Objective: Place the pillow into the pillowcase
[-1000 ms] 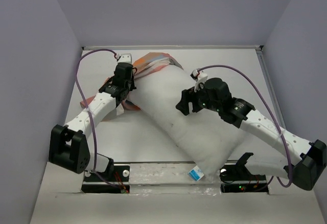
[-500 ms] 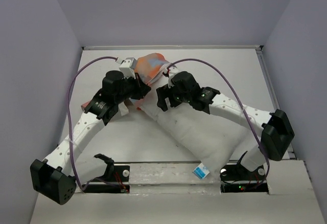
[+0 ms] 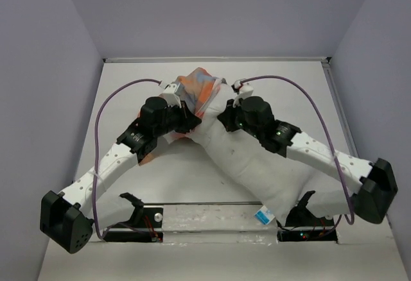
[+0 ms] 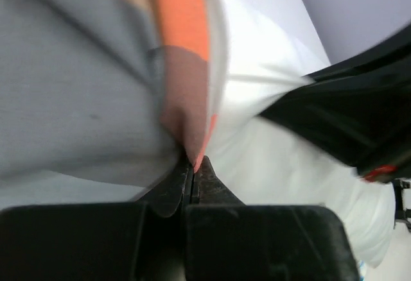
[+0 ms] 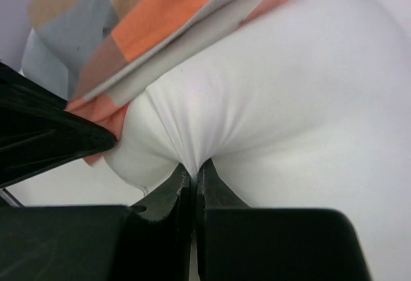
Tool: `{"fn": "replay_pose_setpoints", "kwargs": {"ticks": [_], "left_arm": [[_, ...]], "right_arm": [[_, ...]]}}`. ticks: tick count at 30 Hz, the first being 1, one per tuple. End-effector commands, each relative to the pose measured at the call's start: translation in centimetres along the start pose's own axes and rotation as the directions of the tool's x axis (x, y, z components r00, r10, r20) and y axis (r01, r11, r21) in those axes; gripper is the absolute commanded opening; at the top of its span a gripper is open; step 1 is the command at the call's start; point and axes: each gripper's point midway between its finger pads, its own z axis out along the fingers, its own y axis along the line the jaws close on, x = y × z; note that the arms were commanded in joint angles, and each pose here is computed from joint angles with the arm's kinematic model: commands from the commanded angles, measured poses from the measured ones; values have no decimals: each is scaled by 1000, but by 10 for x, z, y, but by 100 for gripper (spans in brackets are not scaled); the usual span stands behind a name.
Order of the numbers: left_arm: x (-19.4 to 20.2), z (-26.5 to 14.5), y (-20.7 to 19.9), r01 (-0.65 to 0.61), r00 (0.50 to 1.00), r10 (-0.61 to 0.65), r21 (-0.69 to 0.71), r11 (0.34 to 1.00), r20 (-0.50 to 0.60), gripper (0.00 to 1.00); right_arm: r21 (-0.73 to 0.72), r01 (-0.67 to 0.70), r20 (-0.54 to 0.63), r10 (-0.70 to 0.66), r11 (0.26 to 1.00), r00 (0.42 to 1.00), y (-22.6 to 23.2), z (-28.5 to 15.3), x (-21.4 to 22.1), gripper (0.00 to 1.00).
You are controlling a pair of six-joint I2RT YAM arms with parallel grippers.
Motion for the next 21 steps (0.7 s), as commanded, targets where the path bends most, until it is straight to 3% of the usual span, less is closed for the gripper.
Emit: {"fn": "replay_pose_setpoints", "kwargs": {"ticks": [1,4,6,10,13,15,17,18,19,20,21], "left_arm": [[-9,-2,-28,1,999,-5,111,994,36,0],[-26,4,-74,-22,999,12,220,975,48,0],[-38,-1,-126,-49,998,30,330,943,61,0],[-46,-33,-184,-15,995,-37,526,850,89,0],[-23,-46,-181,86,993,-115,574,814,14,0],[-2,-48,-175,137,990,-136,590,796,-47,2],[16,-36,-165,167,986,-131,555,815,-104,18],[22,-32,-161,171,985,-122,540,824,-126,33],[31,-23,-149,149,986,-94,484,862,-135,68],[35,-23,-144,126,987,-64,468,875,-145,81],[20,-19,-129,92,995,-72,387,917,-65,91]], "right_arm": [[-13,-148,535,132,989,834,-8,-110,-145,0],[47,-161,599,101,986,794,-26,-136,-152,0],[69,-125,533,69,990,843,-24,-112,-135,0],[132,-120,322,72,984,944,-36,-21,-65,0],[85,-136,239,113,987,964,-41,4,-40,0],[79,-164,284,136,983,949,-56,-12,-51,0],[92,-172,305,136,981,943,-75,-24,-59,0],[93,-170,315,133,981,940,-78,-32,-63,0],[106,-163,330,120,981,936,-83,-45,-68,0],[102,-154,344,111,983,933,-82,-51,-72,0],[118,-152,329,106,981,938,-87,-54,-69,0]]}}
